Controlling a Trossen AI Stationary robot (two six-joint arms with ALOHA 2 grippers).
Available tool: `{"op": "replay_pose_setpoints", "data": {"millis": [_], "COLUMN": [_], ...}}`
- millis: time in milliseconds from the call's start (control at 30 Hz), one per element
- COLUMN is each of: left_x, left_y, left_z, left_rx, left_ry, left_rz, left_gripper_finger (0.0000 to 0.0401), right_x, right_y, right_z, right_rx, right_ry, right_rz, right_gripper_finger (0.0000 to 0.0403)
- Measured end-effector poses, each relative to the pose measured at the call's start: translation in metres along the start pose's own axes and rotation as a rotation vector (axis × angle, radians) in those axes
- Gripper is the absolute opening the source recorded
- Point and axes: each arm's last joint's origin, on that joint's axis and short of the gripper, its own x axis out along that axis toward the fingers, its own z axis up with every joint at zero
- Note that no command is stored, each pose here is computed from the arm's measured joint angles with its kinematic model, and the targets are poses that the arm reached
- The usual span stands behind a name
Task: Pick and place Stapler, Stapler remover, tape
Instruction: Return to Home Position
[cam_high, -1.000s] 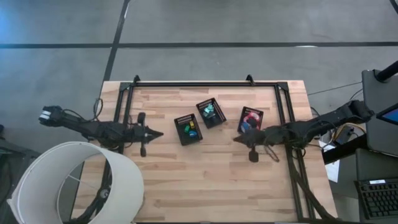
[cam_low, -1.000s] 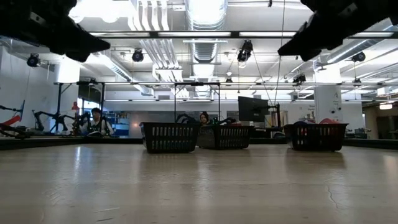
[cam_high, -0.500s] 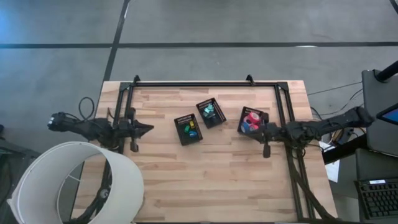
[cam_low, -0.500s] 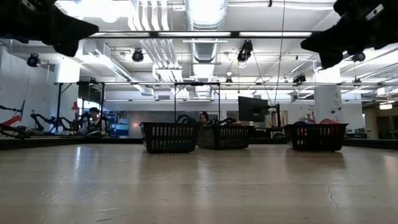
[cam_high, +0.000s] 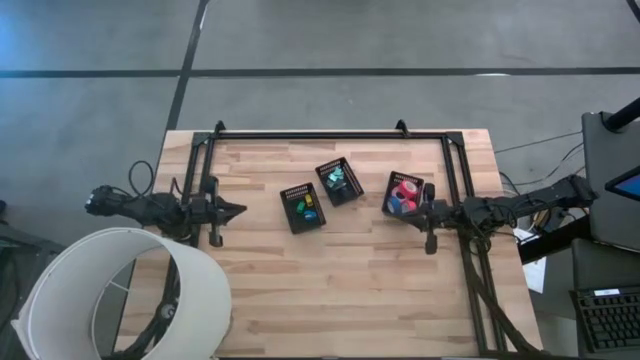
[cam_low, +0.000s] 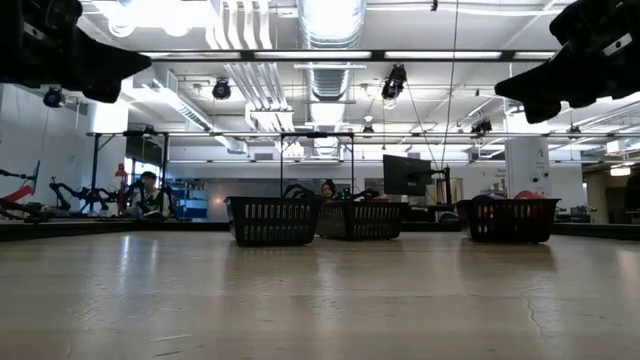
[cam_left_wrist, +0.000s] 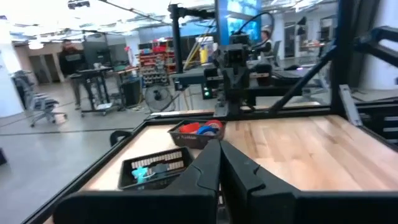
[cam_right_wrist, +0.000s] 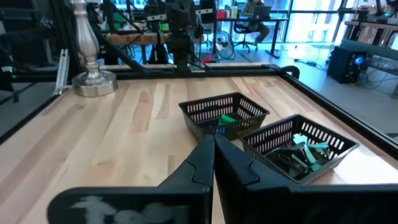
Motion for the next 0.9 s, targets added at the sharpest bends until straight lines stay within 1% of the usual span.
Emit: {"op": "replay_pose_setpoints", "data": {"millis": [133, 267, 400, 533, 667, 900], "left_x": [0.0, 0.001, 0.002, 0.002, 0.001, 0.002], "left_y": [-0.001, -0.002, -0.003, -0.002, -0.002, -0.002], "left_z": [0.0, -0.004, -0.009, -0.008, -0.004, -0.009], "left_rx": [0.006, 0.027, 0.035, 0.032, 0.036, 0.048], "left_ry": [-0.003, 0.005, 0.02, 0.013, -0.002, 0.012], "left_rz": [-0.033, -0.034, -0.03, -0.021, -0.016, -0.016], "left_gripper_finger": [0.0009, 0.0003, 0.0008, 0.0012, 0.0006, 0.0007], "right_x": [0.0, 0.0, 0.001, 0.0, -0.002, -0.005], "right_y": [0.0, -0.002, -0.003, -0.003, -0.004, -0.005], "right_z": [-0.003, -0.006, -0.011, -0.015, -0.012, -0.015], "right_rx": [-0.016, -0.021, -0.027, -0.054, -0.061, -0.068], "right_ry": [0.007, 0.012, 0.008, -0.025, -0.058, -0.079], "right_rz": [-0.007, -0.053, -0.082, -0.079, -0.078, -0.076], "right_gripper_finger": [0.0009, 0.0009, 0.0009, 0.0009, 0.0009, 0.0009]}}
